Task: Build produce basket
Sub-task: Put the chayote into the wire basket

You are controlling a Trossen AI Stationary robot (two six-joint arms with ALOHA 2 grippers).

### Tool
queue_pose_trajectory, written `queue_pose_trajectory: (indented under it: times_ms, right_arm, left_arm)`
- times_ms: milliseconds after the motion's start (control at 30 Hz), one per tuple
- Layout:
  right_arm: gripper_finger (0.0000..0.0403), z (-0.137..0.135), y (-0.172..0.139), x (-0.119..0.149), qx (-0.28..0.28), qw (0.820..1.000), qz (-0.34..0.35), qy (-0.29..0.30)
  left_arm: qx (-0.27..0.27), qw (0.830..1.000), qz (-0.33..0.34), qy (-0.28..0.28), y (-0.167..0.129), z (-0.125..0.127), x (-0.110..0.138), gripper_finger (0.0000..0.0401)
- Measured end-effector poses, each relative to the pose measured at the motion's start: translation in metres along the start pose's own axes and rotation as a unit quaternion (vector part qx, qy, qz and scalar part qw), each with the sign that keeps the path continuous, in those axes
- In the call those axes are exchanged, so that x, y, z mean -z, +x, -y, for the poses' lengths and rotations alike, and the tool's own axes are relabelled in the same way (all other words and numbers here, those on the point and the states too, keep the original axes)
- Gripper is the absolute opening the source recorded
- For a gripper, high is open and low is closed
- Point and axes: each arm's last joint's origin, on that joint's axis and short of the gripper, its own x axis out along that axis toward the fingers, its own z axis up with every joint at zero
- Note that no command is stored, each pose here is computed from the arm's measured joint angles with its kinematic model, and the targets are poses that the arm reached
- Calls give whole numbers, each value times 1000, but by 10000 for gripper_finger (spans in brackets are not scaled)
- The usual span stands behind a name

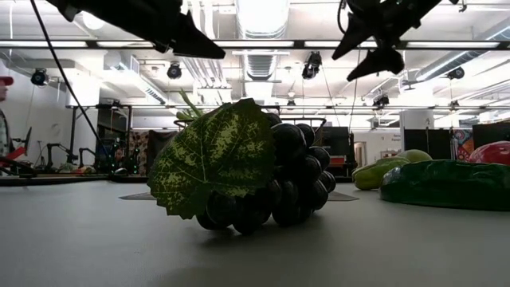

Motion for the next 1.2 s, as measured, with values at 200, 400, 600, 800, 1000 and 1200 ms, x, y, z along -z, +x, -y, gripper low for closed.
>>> queue_pose_trajectory:
  times_ms: [200, 400, 600, 800, 1000, 1200]
  right_arm:
    - [325, 8, 14, 3, 39, 998, -36, 36]
    - [325, 28, 39, 11, 105, 987, -112, 43]
    - [325, 51, 60, 15, 159, 971, -171, 44]
    - [325, 55, 73, 24, 106, 956, -251, -106]
    - [325, 44, 75, 43, 55, 918, -341, -197]
    - [325, 38, 82, 51, 79, 901, -351, -241]
  left_arm:
    - [0, 1000, 3, -2, 0, 0, 0, 148]
    - [0, 1000, 3, -1, 0, 0, 0, 148]
    - [0, 1000, 2, -1, 0, 0, 1, 148]
    - [0, 1000, 2, -1, 0, 0, 1, 148]
    - [0, 1000, 1, -1, 0, 0, 1, 148]
    - [0, 1000, 1, 0, 0, 0, 1, 148]
